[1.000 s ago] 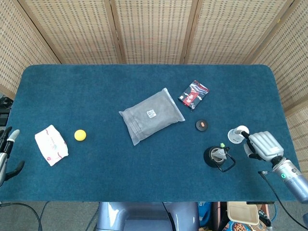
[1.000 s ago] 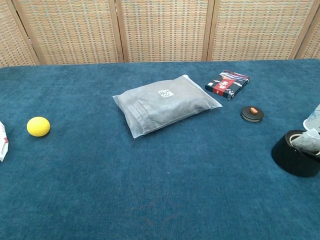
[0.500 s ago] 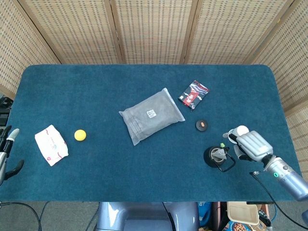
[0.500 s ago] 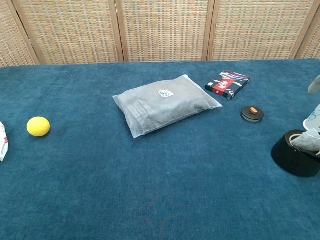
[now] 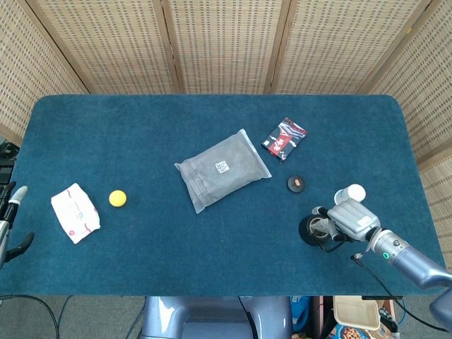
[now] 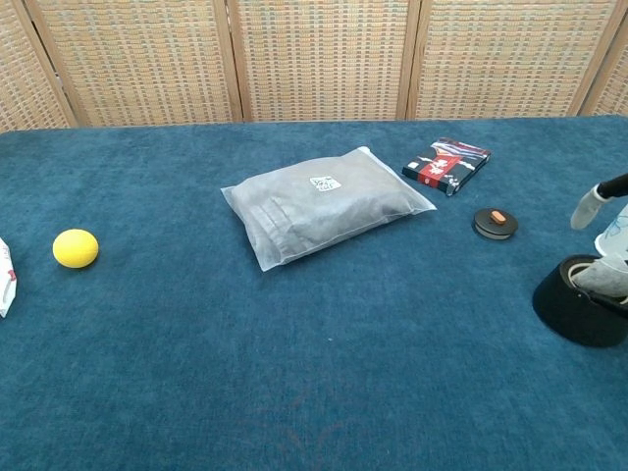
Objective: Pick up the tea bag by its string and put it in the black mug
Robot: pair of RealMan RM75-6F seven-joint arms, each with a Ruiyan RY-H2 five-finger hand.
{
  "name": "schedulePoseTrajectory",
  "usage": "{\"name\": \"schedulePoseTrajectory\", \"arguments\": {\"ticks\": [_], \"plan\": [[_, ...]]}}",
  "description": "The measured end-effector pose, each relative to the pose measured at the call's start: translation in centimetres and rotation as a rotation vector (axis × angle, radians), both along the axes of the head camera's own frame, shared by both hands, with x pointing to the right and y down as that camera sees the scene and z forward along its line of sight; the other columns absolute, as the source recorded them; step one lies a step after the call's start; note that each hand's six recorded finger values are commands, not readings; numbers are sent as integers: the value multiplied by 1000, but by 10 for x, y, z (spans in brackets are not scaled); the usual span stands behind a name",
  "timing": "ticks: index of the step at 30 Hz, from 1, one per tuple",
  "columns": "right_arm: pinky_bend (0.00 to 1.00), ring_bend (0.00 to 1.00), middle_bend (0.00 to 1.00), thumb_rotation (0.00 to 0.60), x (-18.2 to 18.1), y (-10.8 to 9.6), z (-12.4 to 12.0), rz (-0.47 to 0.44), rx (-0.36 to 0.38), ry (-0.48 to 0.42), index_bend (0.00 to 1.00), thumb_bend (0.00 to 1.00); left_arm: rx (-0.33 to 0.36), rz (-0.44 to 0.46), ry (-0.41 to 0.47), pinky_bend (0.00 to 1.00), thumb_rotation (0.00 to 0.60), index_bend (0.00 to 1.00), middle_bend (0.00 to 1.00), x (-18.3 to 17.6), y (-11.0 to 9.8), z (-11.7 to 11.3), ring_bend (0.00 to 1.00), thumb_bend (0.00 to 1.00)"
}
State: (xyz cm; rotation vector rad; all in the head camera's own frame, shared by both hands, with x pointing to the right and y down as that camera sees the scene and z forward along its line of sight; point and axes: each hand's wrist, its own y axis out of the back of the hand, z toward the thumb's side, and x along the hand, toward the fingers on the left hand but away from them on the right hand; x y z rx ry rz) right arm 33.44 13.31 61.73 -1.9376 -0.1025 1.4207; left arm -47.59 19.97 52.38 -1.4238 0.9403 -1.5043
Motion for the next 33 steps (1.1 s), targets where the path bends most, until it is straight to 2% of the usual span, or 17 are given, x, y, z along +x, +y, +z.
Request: {"name": "schedulePoseTrajectory", "arguments": {"ticks": [11, 22, 33], "plan": [[1000, 1000, 1000, 342, 0, 12, 7, -30, -48, 47, 221, 1000, 7, 12, -10, 0, 600, 31, 0, 2, -6, -3, 0, 324], [1000, 1000, 1000, 344, 13, 20, 11, -19, -73, 95, 220, 1000, 1, 15, -5, 0, 600, 31, 0, 5, -6, -1, 0, 323], [1000, 1000, 1000, 342, 19, 33, 25, -29, -116, 131, 221, 1000, 4, 21, -4, 0, 600, 31, 0, 7, -7, -1, 0, 323]]}}
